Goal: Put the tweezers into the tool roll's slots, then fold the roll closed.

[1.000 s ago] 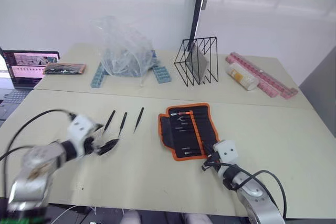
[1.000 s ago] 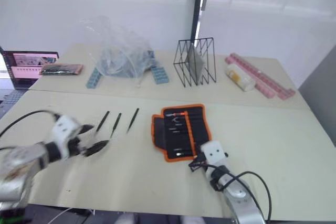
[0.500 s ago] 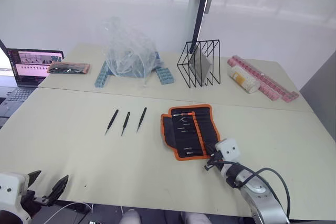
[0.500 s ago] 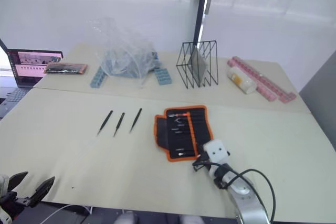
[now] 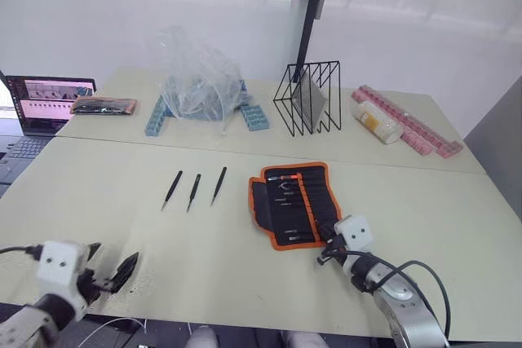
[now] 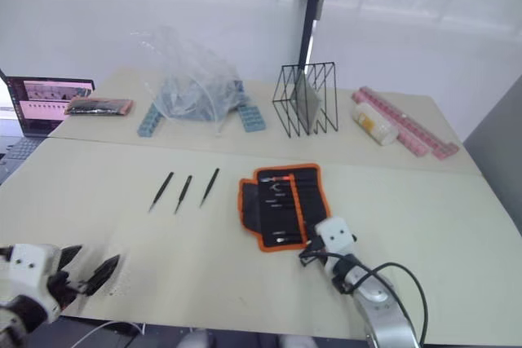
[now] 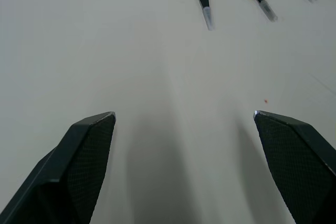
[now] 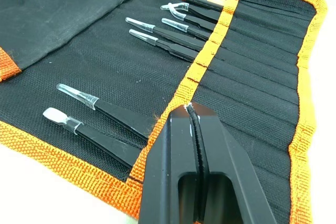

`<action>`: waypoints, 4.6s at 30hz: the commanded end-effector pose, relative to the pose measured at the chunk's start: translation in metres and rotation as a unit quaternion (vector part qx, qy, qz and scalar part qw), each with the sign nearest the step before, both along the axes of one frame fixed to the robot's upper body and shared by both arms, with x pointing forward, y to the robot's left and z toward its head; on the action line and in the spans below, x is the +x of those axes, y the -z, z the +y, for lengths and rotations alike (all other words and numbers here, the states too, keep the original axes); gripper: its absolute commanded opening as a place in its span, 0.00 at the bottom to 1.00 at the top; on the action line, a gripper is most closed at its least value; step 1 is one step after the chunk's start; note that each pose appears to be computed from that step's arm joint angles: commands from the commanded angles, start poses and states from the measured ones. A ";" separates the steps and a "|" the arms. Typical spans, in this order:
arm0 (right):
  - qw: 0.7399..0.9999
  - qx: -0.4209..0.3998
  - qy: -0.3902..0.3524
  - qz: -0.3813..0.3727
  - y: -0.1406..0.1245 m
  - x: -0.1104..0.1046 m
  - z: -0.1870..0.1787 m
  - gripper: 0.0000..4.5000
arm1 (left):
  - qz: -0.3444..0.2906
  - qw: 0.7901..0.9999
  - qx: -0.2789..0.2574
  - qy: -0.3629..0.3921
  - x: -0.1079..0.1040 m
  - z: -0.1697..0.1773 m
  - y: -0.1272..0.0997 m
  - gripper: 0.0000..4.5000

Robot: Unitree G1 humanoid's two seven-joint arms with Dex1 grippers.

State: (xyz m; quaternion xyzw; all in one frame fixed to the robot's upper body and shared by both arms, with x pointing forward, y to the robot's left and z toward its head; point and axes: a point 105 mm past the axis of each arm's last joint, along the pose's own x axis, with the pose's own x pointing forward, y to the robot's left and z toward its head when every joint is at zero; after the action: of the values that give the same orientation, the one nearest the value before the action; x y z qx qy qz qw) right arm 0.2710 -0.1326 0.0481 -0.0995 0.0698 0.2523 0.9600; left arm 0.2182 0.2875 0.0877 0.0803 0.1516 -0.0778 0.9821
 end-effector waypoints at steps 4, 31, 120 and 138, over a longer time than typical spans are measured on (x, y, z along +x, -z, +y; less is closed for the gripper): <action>0.998 -0.008 0.017 0.059 0.029 -0.008 -0.003 0.00 | 0.015 1.000 0.023 0.008 0.039 -0.010 0.014 1.00; 0.998 -0.006 0.027 0.049 0.023 -0.005 -0.001 0.00 | 0.034 0.996 0.031 0.075 0.119 -0.058 0.038 0.22; 0.995 -0.009 0.071 0.069 0.033 -0.039 0.010 0.00 | 0.059 0.741 0.297 0.599 0.118 -0.290 -0.033 0.00; 0.995 -0.012 0.068 0.070 0.033 -0.040 0.010 0.00 | 0.036 0.759 0.274 0.589 0.132 -0.322 -0.009 0.00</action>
State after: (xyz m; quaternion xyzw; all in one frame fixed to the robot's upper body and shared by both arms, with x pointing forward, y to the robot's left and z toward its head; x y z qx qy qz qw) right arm 0.2466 -0.1286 0.0513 -0.0972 0.0672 0.1711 0.9781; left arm 0.3448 -0.0355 0.0980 0.4146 0.1269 -0.6121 0.6613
